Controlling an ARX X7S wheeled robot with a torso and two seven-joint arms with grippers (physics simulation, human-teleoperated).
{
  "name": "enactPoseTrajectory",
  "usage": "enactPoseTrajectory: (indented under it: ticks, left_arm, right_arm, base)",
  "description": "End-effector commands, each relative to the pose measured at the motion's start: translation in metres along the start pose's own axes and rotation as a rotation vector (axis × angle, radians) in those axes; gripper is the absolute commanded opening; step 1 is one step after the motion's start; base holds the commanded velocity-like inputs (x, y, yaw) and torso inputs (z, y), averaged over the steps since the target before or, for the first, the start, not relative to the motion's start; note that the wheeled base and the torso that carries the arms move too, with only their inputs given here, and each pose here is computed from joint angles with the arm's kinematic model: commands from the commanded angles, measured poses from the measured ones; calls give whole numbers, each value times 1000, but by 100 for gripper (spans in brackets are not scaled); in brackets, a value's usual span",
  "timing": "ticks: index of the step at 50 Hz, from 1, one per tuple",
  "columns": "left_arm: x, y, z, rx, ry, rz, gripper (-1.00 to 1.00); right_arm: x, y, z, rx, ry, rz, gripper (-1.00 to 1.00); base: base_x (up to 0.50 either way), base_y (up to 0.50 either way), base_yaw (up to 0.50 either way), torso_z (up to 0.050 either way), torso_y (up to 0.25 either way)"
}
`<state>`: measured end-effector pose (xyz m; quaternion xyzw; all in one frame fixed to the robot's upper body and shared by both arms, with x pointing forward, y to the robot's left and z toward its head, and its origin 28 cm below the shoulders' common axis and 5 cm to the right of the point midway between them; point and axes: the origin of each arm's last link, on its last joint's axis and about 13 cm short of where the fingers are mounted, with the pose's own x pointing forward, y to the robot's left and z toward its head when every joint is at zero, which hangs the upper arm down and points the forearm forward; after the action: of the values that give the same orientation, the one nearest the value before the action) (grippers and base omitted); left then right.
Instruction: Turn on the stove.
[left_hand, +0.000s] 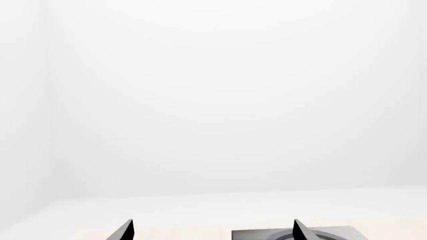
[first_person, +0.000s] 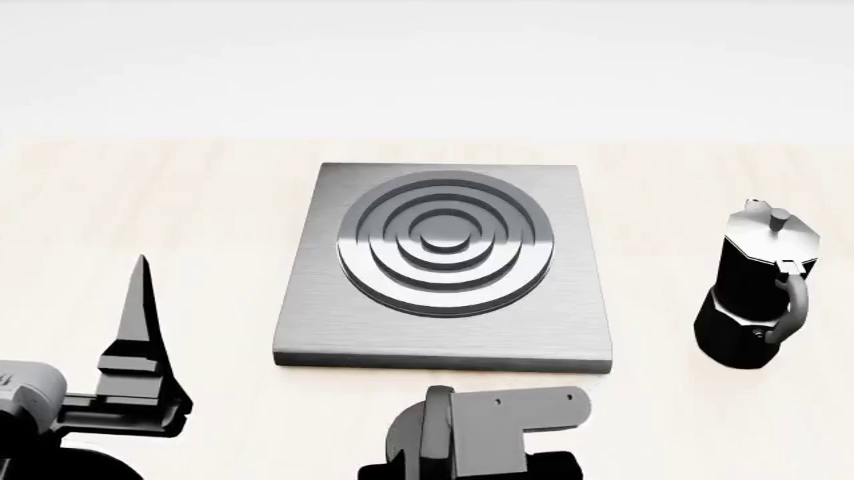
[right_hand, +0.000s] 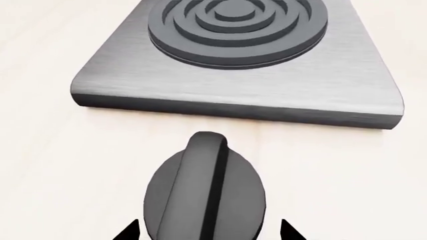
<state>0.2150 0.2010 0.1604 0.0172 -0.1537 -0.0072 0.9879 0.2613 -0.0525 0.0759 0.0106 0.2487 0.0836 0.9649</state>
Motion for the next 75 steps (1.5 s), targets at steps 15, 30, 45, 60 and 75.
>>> enactPoseTrajectory:
  ticks: [15,30,45,60,75]
  left_arm:
    - [0,0,0,0,-1,2,100]
    - [1,0,-1,0,1,1,100]
    - [1,1,-1,0,1,2,100]
    - [1,1,-1,0,0,2,100]
    - [0,0,0,0,1,1,100]
  right_arm:
    - [10,-2,-6,8,24,12,100]
    - [17,-4,-9,13,40,13,100]
    - [17,-6,-9,0,38,-43,100]
    - [12,-13,-12,-9,25,-100,100]
    - [2,-22,-9,-2,3,-153,100]
  base:
    - [0,0,0,0,0]
    - [0,0,0,0,0]
    - [0,0,0,0,0]
    - [0,0,0,0,0]
    - [0,0,0,0,0]
